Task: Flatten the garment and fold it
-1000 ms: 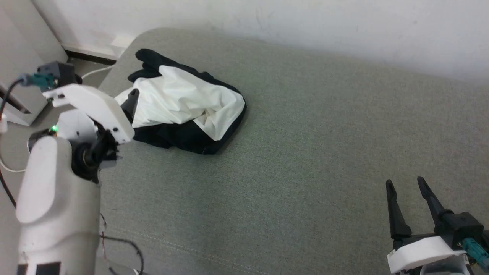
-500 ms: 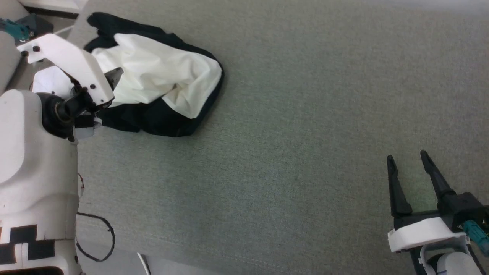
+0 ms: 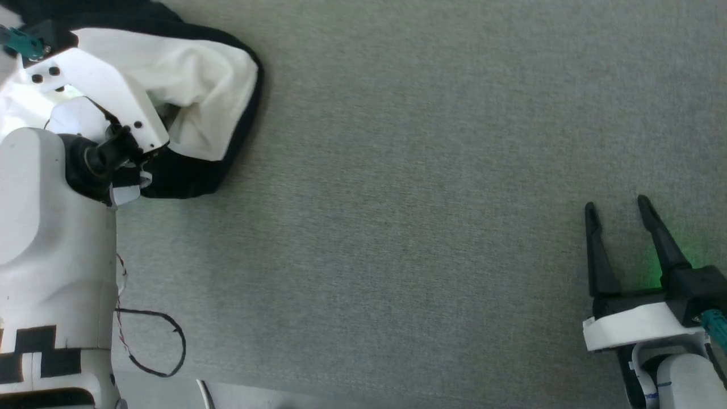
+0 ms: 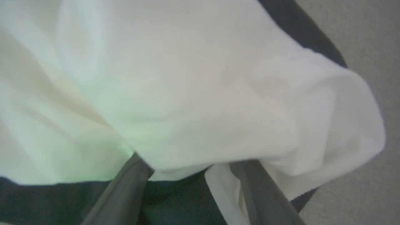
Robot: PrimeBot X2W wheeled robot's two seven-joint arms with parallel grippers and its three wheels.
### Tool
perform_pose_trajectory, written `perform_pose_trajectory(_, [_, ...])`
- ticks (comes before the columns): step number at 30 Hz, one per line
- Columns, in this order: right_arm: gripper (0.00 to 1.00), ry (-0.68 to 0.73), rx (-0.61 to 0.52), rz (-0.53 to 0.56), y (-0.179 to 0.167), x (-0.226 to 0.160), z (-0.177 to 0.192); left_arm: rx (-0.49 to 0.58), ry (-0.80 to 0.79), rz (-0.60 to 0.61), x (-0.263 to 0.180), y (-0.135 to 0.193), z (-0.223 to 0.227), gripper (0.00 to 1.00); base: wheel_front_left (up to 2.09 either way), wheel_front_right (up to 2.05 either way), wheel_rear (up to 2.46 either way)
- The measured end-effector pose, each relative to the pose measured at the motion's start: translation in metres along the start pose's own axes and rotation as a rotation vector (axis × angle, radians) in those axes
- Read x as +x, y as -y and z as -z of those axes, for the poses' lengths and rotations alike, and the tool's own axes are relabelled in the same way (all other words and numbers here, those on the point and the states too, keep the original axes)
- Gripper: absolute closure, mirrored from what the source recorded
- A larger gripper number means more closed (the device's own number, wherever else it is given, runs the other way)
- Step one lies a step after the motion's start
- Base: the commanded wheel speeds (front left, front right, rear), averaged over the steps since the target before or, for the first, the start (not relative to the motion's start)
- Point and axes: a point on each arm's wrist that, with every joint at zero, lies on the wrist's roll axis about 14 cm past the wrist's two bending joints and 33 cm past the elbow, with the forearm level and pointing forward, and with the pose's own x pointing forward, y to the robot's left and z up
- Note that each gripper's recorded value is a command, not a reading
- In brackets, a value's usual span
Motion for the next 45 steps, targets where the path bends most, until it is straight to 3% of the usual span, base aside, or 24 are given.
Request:
perform_pose_trajectory(4, [0.00, -0.016, -0.005, 0.028, 0.011, 0.000, 0.008, 0.030, -0.010, -0.007, 0.021, 0.009, 0.002, 0.00, 0.00, 0.00, 0.00])
perform_pose_trajectory(5, [0.00, -0.016, -0.005, 0.033, 0.013, 0.001, 0.009, 0.037, -0.003, -0.008, 0.025, 0.011, -0.001, 0.89, 0.00, 0.00, 0.00])
perform_pose_trajectory(6, [0.00, -0.017, -0.007, 0.039, 0.015, 0.001, 0.010, 0.045, 0.002, -0.006, 0.029, 0.013, -0.002, 1.00, 0.00, 0.00, 0.00])
perform_pose_trajectory(14, [0.00, -0.017, -0.014, 0.073, 0.027, -0.001, 0.011, 0.066, 0.008, 0.027, 0.041, 0.022, -0.010, 1.00, 0.00, 0.00, 0.00])
perform_pose_trajectory(24, [0.00, 0.024, 0.004, 0.062, 0.020, -0.010, -0.011, 0.068, 0.055, 0.132, 0.009, 0.040, -0.019, 1.00, 0.00, 0.00, 0.00])
perform_pose_trajectory(37, [0.00, 0.107, 0.060, 0.077, 0.016, -0.046, -0.048, 0.178, 0.320, 0.289, -0.095, 0.076, -0.082, 1.00, 0.00, 0.00, 0.00])
perform_pose_trajectory(45, [0.00, 0.146, 0.078, 0.108, 0.020, -0.081, -0.062, 0.272, 0.500, 0.427, -0.175, 0.119, -0.107, 1.00, 0.00, 0.00, 0.00])
